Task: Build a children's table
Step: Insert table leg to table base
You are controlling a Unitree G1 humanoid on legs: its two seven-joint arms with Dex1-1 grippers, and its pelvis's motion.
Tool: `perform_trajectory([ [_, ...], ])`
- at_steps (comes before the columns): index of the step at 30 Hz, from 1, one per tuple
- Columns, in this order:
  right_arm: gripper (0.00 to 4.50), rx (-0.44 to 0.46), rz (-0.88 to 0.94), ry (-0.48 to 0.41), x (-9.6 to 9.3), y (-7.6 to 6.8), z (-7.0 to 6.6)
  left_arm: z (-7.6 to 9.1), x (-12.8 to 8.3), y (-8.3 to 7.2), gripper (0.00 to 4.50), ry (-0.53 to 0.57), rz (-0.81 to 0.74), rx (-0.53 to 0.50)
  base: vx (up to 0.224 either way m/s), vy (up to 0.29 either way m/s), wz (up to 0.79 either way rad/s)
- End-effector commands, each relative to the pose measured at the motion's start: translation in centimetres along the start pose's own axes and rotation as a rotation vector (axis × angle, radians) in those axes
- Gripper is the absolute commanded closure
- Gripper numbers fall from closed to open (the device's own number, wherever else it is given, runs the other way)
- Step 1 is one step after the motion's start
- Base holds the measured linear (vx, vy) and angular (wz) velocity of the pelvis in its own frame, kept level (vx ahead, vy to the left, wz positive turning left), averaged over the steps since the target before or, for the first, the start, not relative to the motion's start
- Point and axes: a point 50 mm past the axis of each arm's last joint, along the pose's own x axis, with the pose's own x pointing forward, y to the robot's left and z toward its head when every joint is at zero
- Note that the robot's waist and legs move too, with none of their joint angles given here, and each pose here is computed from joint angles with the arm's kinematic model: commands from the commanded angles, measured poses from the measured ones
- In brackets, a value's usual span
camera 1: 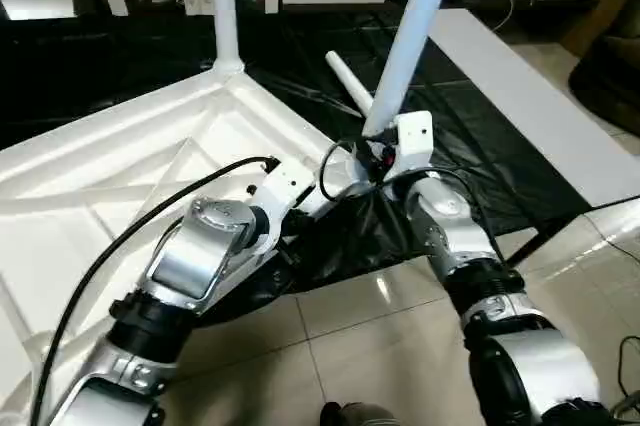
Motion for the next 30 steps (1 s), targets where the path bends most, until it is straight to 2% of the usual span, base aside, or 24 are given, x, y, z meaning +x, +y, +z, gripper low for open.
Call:
perform_trajectory([
  [1, 1.73, 0.04, 0.064, 0.158, -1.3, 0.1, -3.9, 0.1, 0.7, -2.4, 4.5, -0.031, -0.201, 0.082, 0.0, 0.0, 0.0],
  [2, 1.73, 0.021, 0.151, 0.091, -1.1, 0.2, -2.4, -0.5, 0.4, -2.2, 4.5, -0.012, -0.222, 0.119, 0.0, 0.0, 0.0],
  [3, 1.48, 0.0, 0.194, 0.06, -1.2, 0.2, -1.7, -0.9, 0.3, -2.1, 4.5, 0.002, -0.226, 0.125, 0.0, 0.0, 0.0],
  [8, 1.48, -0.017, 0.382, 0.02, -2.0, -0.4, 0.0, -1.9, -0.2, -1.1, 4.5, 0.031, -0.227, 0.16, 0.0, 0.0, 0.0],
  [13, 1.48, -0.079, 0.622, -0.009, -4.7, -2.6, 2.1, -2.8, -1.7, 0.0, 4.5, 0.031, -0.3, 0.182, 0.0, 0.0, 0.0],
  [20, 1.48, -0.087, 0.722, -0.005, -6.1, -3.9, 3.0, -3.6, -2.3, 0.4, 4.5, 0.05, -0.327, 0.192, 0.0, 0.0, 0.0],
  [28, 1.48, -0.094, 0.819, -0.029, -6.7, -3.8, 3.5, -4.0, -2.6, -0.1, 4.5, 0.062, -0.386, 0.197, 0.0, 0.0, 0.0],
  [30, 1.48, -0.106, 0.804, -0.015, -6.6, -4.2, 3.4, -4.2, -2.7, -0.1, 4.5, 0.068, -0.389, 0.201, 0.0, 0.0, 0.0],
])
